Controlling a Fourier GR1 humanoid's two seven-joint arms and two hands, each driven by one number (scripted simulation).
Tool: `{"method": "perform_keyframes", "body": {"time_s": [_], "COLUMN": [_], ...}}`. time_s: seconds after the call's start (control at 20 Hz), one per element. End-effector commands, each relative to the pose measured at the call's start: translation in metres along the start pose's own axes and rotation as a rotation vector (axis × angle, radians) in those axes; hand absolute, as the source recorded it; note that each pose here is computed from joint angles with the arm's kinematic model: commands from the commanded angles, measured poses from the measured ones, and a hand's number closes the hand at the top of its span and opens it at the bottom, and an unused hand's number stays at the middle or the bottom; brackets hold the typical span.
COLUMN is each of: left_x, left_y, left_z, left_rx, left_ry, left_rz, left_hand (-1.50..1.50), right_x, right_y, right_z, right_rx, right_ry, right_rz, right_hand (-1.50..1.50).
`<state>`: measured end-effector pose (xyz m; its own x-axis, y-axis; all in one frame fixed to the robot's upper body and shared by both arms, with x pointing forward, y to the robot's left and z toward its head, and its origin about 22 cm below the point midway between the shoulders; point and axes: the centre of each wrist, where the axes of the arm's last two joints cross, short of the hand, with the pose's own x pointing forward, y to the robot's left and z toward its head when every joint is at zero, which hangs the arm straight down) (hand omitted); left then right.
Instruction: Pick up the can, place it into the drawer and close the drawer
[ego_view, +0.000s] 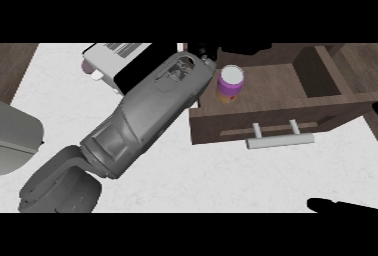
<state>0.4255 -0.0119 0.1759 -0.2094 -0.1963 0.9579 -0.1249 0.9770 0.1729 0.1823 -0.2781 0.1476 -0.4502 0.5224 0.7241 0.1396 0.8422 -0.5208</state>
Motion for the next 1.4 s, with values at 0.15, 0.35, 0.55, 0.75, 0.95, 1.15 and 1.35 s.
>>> {"method": "perform_keyframes", "body": {"time_s": [0.15,0.35,0.55,0.75,0.95,1.15,1.35], "left_x": [0.017,0.014,0.019,0.028,0.011,0.026,0.019], "left_y": [-0.005,-0.007,-0.007,-0.004,0.007,0.030,0.056], "left_z": [0.000,0.004,0.003,0.000,0.004,-0.004,-0.003], "left_rx": [0.010,-0.001,-0.001,0.012,0.033,0.010,0.002], "left_ry": [-0.031,-0.026,-0.012,-0.007,0.013,0.025,0.007], "left_rz": [0.021,0.025,0.029,0.028,0.020,0.016,0.023], "left_hand": [-1.50,-1.50,-1.50,-1.50,-1.50,-1.50,-1.50], "right_x": [-0.006,-0.008,-0.039,-0.049,-0.079,-0.108,-0.134], "right_y": [0.011,0.033,0.054,0.079,0.090,0.118,0.132], "right_z": [-0.017,-0.025,-0.039,-0.043,-0.054,-0.046,-0.052], "right_rx": [0.067,0.112,0.165,0.201,0.136,0.116,0.101], "right_ry": [-0.028,-0.003,0.015,0.058,0.081,0.118,0.130], "right_rz": [0.286,0.426,0.527,0.648,0.610,0.603,0.645], "right_hand": [-1.50,-1.50,-1.50,-1.50,-1.50,-1.50,-1.50]}}
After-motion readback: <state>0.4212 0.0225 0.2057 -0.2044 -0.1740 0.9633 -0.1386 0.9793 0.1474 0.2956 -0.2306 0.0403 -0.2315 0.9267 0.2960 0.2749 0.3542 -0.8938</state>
